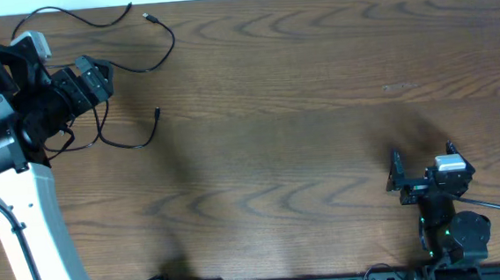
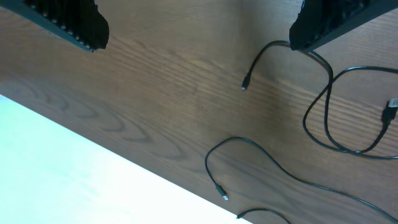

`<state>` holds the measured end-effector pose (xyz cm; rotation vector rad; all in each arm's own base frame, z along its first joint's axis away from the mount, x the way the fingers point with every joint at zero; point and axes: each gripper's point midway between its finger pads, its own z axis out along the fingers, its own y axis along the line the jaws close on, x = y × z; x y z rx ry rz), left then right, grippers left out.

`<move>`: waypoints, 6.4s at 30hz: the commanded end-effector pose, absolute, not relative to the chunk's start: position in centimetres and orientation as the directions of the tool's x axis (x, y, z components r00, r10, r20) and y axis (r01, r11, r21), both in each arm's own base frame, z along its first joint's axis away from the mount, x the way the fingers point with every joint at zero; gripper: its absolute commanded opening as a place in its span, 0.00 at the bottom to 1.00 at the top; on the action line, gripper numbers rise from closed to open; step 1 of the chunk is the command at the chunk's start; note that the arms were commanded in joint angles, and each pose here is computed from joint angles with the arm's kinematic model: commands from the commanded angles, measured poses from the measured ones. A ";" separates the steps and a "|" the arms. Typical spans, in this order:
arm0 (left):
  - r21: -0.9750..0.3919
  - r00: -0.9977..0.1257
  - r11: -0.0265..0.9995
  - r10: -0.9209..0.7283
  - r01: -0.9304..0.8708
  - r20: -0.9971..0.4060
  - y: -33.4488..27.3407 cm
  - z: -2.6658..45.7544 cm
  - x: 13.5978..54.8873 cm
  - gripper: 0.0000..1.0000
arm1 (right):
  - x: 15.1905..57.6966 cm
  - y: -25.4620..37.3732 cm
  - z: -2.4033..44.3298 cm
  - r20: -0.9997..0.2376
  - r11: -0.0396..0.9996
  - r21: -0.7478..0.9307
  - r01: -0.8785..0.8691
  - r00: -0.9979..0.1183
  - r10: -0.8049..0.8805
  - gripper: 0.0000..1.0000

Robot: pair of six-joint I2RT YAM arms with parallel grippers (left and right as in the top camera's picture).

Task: Untangle cables

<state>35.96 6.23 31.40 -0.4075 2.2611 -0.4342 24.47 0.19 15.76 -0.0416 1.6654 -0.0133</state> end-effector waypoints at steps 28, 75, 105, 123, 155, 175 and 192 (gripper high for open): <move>-0.424 -0.643 0.894 -0.409 -0.142 -0.647 6.3 31.5 36.0 0.98 | 24.5 -0.1 15.6 -0.995 1.000 -0.025 -0.005 -0.093 -0.026 0.99; -0.203 -0.823 0.976 -0.180 -0.080 -0.538 -1.1 23.9 25.2 0.98 | 24.5 -0.1 15.6 -0.995 1.000 -0.025 -0.005 -0.093 -0.026 0.99; -0.014 -0.379 0.976 0.071 0.218 -0.923 -6.1 23.7 26.5 0.98 | 24.5 -0.1 15.6 -0.995 1.000 -0.025 -0.005 -0.093 -0.026 0.99; -0.035 -0.194 0.974 0.009 0.222 -0.981 -5.2 22.6 25.6 0.98 | 24.5 -0.1 15.6 -0.995 1.000 -0.025 -0.005 -0.093 -0.026 0.99; -0.015 0.032 0.976 -0.022 0.215 -0.999 -4.3 19.2 25.6 0.98 | 24.5 -0.1 15.6 -0.995 1.000 -0.025 -0.005 -0.093 -0.026 0.99; -0.049 -0.061 0.987 -0.040 0.155 -0.997 -2.9 16.1 24.4 0.98 | 24.5 -0.1 15.6 -0.995 1.000 -0.025 -0.005 -0.093 -0.026 0.99; -0.058 -0.148 0.990 -0.039 0.127 -0.988 -2.4 14.0 24.3 0.98 | 24.5 -0.1 15.6 -0.995 1.000 -0.025 -0.005 -0.093 -0.026 0.99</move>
